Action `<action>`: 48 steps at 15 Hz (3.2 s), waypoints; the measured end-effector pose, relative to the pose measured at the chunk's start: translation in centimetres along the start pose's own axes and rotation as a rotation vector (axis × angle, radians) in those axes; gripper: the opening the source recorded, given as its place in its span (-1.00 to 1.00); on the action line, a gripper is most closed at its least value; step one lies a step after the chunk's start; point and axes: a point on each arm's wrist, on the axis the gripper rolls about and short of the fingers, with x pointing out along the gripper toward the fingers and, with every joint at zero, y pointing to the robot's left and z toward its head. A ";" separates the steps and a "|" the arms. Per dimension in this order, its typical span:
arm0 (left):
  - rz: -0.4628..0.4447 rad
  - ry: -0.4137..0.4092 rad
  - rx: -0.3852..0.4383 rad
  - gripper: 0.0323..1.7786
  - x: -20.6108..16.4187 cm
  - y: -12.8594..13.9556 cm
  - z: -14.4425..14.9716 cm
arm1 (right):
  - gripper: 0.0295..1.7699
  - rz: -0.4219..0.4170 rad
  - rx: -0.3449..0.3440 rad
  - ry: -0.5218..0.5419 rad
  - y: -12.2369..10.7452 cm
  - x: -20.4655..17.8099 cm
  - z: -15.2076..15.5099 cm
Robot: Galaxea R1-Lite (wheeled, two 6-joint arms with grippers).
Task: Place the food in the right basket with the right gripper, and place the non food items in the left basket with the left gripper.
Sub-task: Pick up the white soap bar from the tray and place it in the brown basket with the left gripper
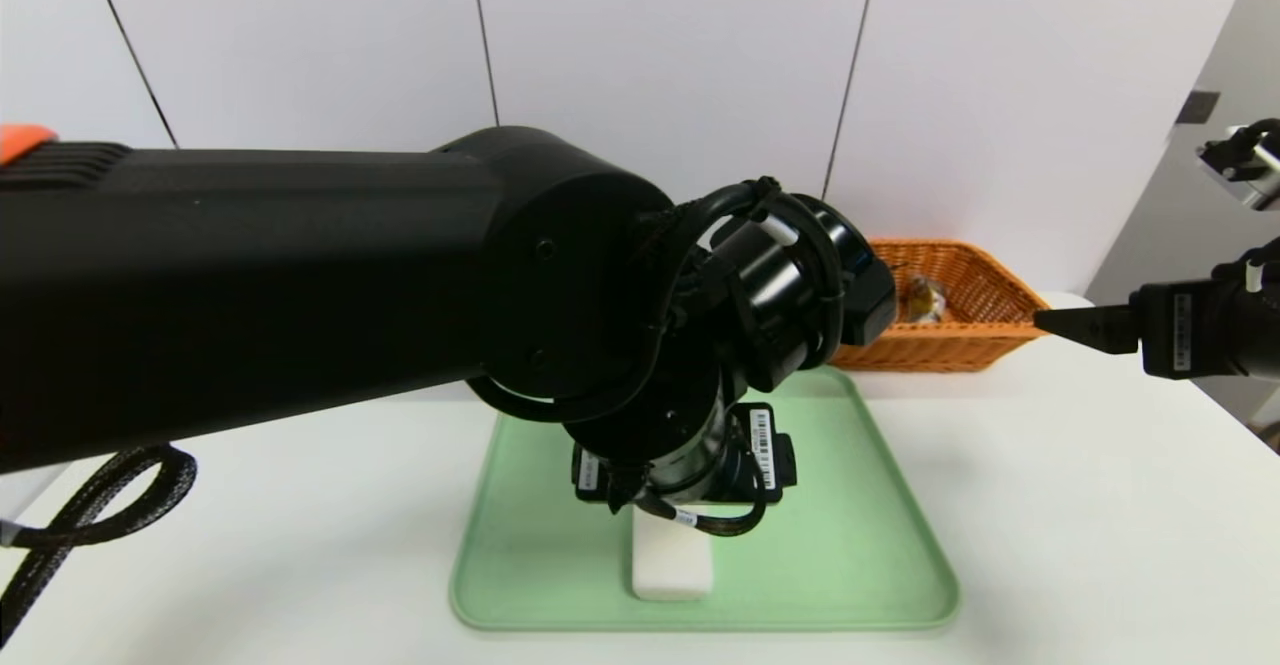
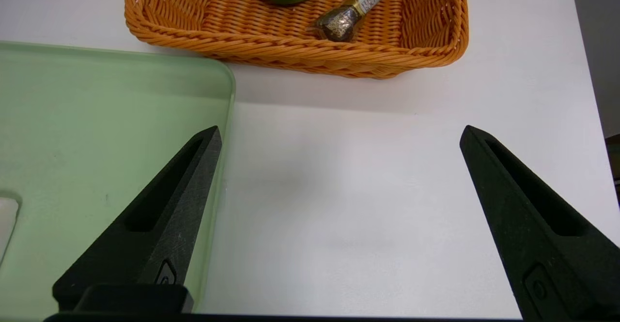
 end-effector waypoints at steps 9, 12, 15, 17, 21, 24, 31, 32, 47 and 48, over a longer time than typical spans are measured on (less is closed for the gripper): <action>0.083 0.090 -0.010 0.90 3.5 -0.4 -0.6 | 0.92 0.000 0.005 0.009 0.0 -0.4 -0.8; 0.124 0.120 0.028 0.90 4.9 0.0 -0.9 | 0.92 -0.001 0.024 0.008 -0.1 -0.5 -0.9; 0.144 0.131 0.039 0.90 5.6 0.4 -0.9 | 0.92 -0.003 0.026 0.007 -0.2 -0.6 -0.9; 0.147 0.133 0.036 0.90 5.9 0.4 -0.8 | 0.92 -0.003 0.026 0.008 -0.2 -0.6 -1.0; 0.132 0.125 0.026 0.90 6.5 0.3 -0.6 | 0.92 -0.004 0.026 0.012 -0.2 -0.7 -1.2; 0.110 0.116 0.063 0.90 7.1 0.2 -0.3 | 0.92 -0.004 0.026 0.013 -0.2 -0.7 -1.3; 0.121 0.137 0.066 0.90 8.1 0.5 -0.3 | 0.92 -0.005 0.027 0.023 -0.2 -0.6 -1.6; 0.126 0.139 0.064 0.90 8.3 0.6 -0.3 | 0.92 -0.006 0.028 0.025 -0.3 -0.6 -1.7; 0.123 0.166 0.051 0.10 9.2 0.8 -0.1 | 0.92 -0.006 0.026 0.036 -0.3 -0.6 -2.0; 0.116 0.161 0.049 0.09 8.9 0.8 0.0 | 0.92 -0.006 0.026 0.037 -0.3 -0.6 -2.1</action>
